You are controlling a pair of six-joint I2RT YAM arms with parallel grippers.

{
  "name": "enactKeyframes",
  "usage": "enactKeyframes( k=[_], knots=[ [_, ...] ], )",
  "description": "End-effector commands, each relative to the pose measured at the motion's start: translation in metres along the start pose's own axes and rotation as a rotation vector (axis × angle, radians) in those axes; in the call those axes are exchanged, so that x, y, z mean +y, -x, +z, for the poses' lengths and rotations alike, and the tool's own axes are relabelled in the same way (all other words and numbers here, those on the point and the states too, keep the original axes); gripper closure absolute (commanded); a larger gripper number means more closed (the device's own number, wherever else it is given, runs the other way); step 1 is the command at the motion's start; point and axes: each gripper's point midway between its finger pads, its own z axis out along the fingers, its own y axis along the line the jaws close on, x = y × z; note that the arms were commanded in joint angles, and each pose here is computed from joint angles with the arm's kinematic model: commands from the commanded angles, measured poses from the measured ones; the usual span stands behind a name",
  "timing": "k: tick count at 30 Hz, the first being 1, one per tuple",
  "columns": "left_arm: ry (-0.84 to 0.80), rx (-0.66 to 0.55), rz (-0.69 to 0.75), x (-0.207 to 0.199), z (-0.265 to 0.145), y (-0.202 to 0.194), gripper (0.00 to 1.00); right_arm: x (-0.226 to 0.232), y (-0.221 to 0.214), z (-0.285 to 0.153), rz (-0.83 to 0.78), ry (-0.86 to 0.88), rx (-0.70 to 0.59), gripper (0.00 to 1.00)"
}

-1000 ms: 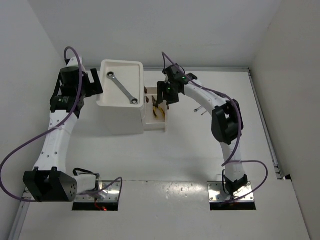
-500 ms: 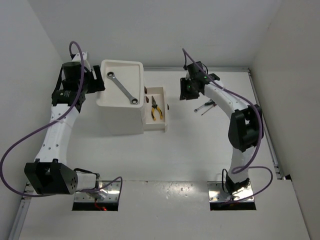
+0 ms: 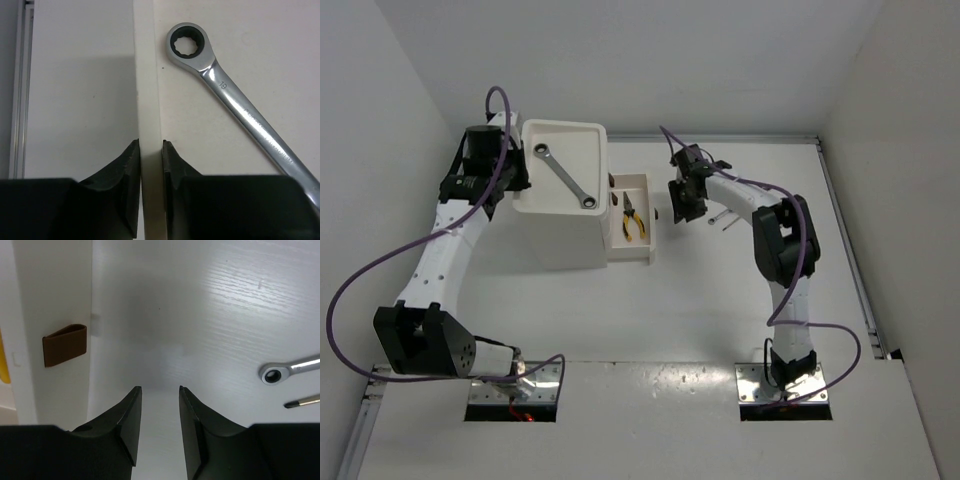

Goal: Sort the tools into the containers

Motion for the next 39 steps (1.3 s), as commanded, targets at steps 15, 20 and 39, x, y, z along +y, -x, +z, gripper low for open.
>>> enactKeyframes(
  k=[15,20,39],
  knots=[
    [0.054,0.001,0.016,-0.008,-0.001,-0.006,1.0,0.069,0.034,0.019,0.016,0.128,-0.096,0.64],
    [0.049,0.021,-0.023,-0.013,0.0,-0.017,1.0,0.118,0.028,0.017,0.062,0.295,-0.069,0.64],
    [-0.074,0.055,-0.037,-0.037,0.003,-0.033,1.0,0.199,0.019,0.015,0.253,0.829,0.057,0.51]
  ],
)
